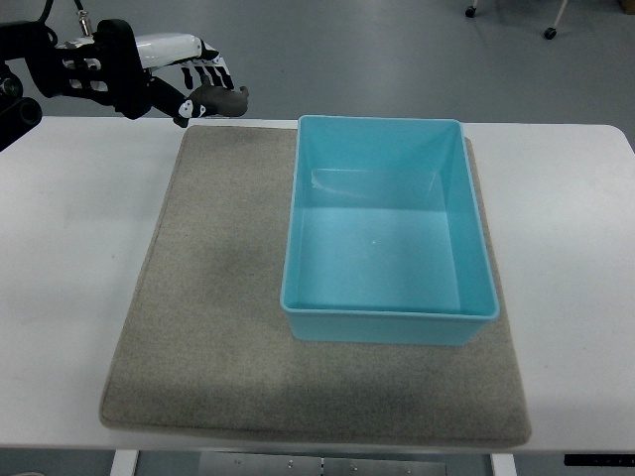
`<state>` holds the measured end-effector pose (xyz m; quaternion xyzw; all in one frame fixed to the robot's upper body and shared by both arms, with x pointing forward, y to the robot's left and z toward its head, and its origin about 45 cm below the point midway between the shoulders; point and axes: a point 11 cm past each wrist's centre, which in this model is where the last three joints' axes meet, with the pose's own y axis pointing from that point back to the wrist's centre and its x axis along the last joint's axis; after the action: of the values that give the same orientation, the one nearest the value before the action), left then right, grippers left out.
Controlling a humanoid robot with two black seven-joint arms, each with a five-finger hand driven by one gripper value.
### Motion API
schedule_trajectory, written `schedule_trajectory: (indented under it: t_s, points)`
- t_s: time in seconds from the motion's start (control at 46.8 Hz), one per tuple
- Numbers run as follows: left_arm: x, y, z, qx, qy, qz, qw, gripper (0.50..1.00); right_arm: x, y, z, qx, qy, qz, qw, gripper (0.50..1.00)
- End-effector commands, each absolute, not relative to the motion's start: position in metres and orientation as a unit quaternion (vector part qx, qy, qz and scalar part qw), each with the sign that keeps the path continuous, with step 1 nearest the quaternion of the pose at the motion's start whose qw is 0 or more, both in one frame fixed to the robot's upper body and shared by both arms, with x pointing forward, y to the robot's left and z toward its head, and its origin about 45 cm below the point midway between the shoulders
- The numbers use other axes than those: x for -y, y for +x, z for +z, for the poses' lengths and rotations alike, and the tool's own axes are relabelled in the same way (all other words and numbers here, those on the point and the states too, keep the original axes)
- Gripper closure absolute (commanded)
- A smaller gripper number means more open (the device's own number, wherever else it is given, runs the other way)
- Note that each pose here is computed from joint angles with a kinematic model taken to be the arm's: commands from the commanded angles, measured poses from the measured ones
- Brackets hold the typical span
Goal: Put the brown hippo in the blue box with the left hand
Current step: 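Lift the hippo with the left hand up off the mat, then carry the hippo over the blue box and lower it inside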
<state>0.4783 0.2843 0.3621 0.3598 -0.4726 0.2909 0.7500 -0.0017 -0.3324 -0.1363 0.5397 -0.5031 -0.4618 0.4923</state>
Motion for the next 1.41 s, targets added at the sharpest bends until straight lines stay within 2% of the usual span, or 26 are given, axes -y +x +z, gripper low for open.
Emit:
schedule_trajectory:
  t_s: [0.0, 0.278, 0.449, 0.62, 0.791, 0.919, 1.047, 1.132, 1.239, 1.282, 1.389]
  points:
    - [-0.27, 0.475, 0.374, 0.487, 0.346, 0.278, 0.752, 1.0, 0.332, -0.002, -0.136, 0.503, 0.54, -0.462, 0.492, 0.564]
    - [-0.216, 0.457, 0.386, 0.518, 0.301, 0.222, 0.769, 1.0, 0.332, -0.001, -0.136, 0.503, 0.54, -0.461, 0.492, 0.564]
    - [-0.163, 0.45, 0.369, 0.52, 0.272, 0.182, 0.789, 1.0, 0.332, -0.002, -0.136, 0.503, 0.54, -0.462, 0.492, 0.564]
    - [-0.135, 0.444, 0.343, 0.513, 0.273, 0.152, 0.8, 1.0, 0.332, -0.002, -0.136, 0.503, 0.54, -0.462, 0.492, 0.564]
    - [-0.131, 0.448, 0.321, 0.503, 0.291, 0.144, 0.801, 1.0, 0.332, -0.002, -0.136, 0.503, 0.54, -0.462, 0.492, 0.564]
    - [-0.12, 0.446, 0.307, 0.492, 0.287, 0.14, 0.81, 1.0, 0.332, -0.002, -0.136, 0.503, 0.54, -0.462, 0.492, 0.564]
    - [-0.119, 0.444, 0.3, 0.493, 0.278, 0.15, 0.811, 0.995, 0.332, -0.002, -0.136, 0.503, 0.54, -0.462, 0.492, 0.564]
    - [-0.119, 0.445, 0.3, 0.499, 0.266, 0.169, 0.807, 0.834, 0.332, -0.002, -0.136, 0.503, 0.54, -0.462, 0.492, 0.564]
    - [-0.112, 0.444, 0.301, 0.508, 0.246, 0.187, 0.804, 0.564, 0.332, -0.002, -0.136, 0.503, 0.54, -0.462, 0.492, 0.564]
    - [-0.109, 0.443, 0.301, 0.509, 0.24, 0.191, 0.804, 0.523, 0.332, -0.002, -0.136, 0.503, 0.54, -0.462, 0.492, 0.564]
    - [-0.109, 0.441, 0.295, 0.506, 0.236, 0.195, 0.806, 0.506, 0.332, -0.002, -0.136, 0.503, 0.54, -0.461, 0.493, 0.564]
